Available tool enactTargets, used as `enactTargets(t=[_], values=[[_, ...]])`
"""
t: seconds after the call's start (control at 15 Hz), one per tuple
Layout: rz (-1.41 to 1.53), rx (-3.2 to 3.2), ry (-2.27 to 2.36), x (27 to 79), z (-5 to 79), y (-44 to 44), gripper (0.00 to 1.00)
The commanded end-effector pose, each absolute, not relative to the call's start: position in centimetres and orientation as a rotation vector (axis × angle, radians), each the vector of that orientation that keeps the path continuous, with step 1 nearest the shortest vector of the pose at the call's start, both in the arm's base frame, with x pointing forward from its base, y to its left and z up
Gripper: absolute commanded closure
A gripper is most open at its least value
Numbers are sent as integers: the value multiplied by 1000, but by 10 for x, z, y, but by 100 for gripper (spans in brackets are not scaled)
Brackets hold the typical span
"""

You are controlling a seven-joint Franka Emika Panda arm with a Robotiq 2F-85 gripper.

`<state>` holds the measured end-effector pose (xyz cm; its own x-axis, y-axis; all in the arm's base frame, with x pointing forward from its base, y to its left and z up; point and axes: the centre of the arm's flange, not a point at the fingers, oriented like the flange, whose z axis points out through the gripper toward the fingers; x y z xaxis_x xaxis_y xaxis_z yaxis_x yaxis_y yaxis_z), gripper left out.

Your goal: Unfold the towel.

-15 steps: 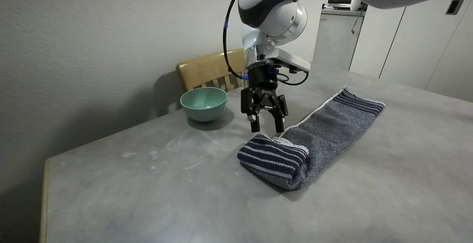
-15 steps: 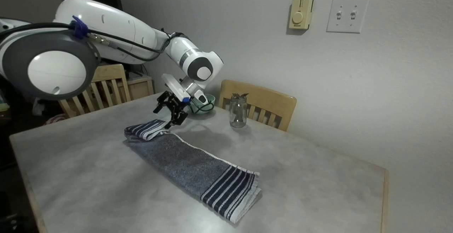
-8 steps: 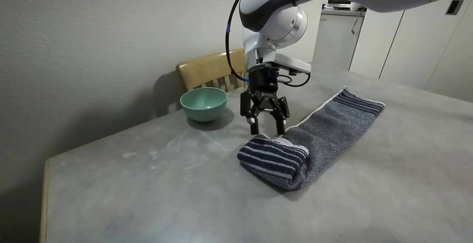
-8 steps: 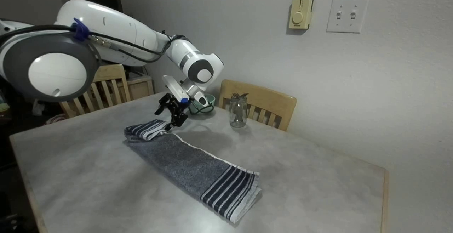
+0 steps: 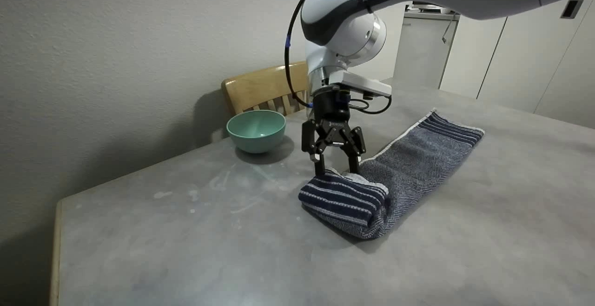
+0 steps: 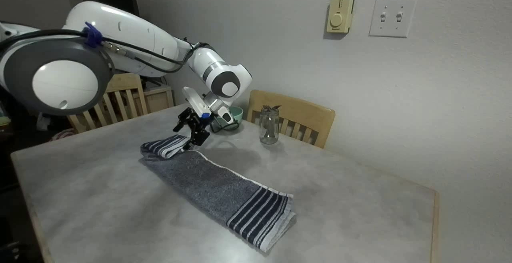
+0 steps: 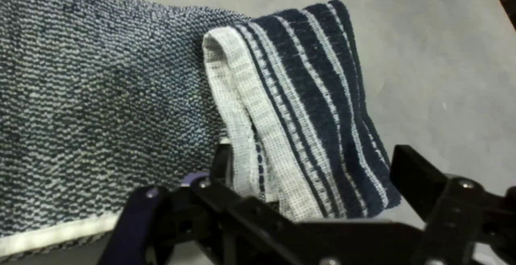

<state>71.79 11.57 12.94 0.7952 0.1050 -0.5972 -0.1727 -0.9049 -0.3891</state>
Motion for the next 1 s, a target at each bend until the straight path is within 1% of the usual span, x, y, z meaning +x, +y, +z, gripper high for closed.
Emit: enactTargets(t=[0.0,0.27,0.73,0.8,0.87,0.93], values=[[888,-2553,54,717,127,115,0],[896,-2554,63,718,124,115,0],[929,-2570,103,702,114,158,0],[932,-2574,122,700,113,162,25],[929,-2580,144,699,114,166,26],[924,-2593,167,699,115,171,34]])
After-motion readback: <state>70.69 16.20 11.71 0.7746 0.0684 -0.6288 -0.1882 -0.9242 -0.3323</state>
